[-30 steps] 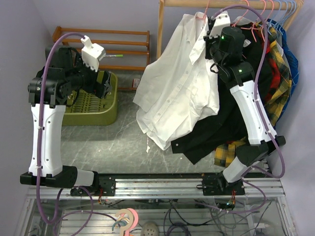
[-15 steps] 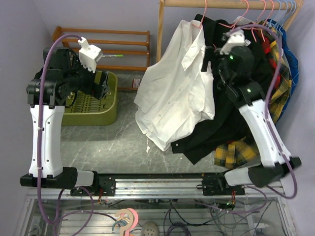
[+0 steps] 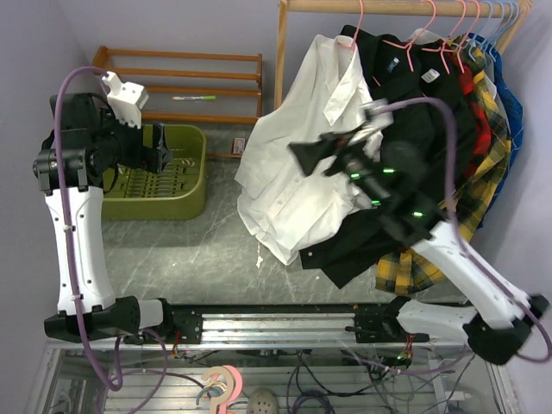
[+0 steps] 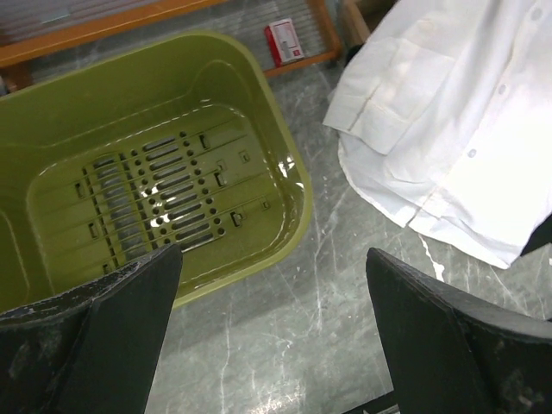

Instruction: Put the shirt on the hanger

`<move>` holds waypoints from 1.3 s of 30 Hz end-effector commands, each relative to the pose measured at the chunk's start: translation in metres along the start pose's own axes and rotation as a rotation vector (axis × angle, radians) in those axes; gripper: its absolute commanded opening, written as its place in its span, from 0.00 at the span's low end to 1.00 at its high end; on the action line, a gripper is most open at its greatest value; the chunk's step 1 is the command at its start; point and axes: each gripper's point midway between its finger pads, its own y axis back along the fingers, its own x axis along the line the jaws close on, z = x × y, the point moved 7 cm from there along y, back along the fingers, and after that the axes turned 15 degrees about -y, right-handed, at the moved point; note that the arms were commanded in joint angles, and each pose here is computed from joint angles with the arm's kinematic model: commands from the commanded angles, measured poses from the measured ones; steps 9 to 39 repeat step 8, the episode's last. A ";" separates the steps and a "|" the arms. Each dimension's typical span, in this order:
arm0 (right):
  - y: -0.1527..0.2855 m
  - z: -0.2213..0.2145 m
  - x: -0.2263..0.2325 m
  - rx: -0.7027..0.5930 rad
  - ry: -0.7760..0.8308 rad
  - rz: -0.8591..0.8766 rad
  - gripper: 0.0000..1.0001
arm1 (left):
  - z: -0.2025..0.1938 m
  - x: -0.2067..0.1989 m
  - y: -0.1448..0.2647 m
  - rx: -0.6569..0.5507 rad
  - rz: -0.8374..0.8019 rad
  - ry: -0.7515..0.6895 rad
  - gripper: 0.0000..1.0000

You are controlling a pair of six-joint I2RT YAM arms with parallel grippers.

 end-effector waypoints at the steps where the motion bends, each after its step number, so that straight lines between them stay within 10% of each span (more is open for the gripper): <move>1: -0.022 -0.089 -0.053 0.067 -0.149 -0.440 1.00 | 0.001 0.008 0.011 -0.060 0.076 0.025 1.00; 5: -0.011 -0.128 -0.081 0.110 -0.144 -0.637 1.00 | -0.011 0.018 0.011 -0.047 0.135 0.055 0.99; 39: -0.002 -0.140 -0.091 0.067 -0.158 -0.633 1.00 | -0.027 0.032 0.014 -0.002 0.242 0.080 0.99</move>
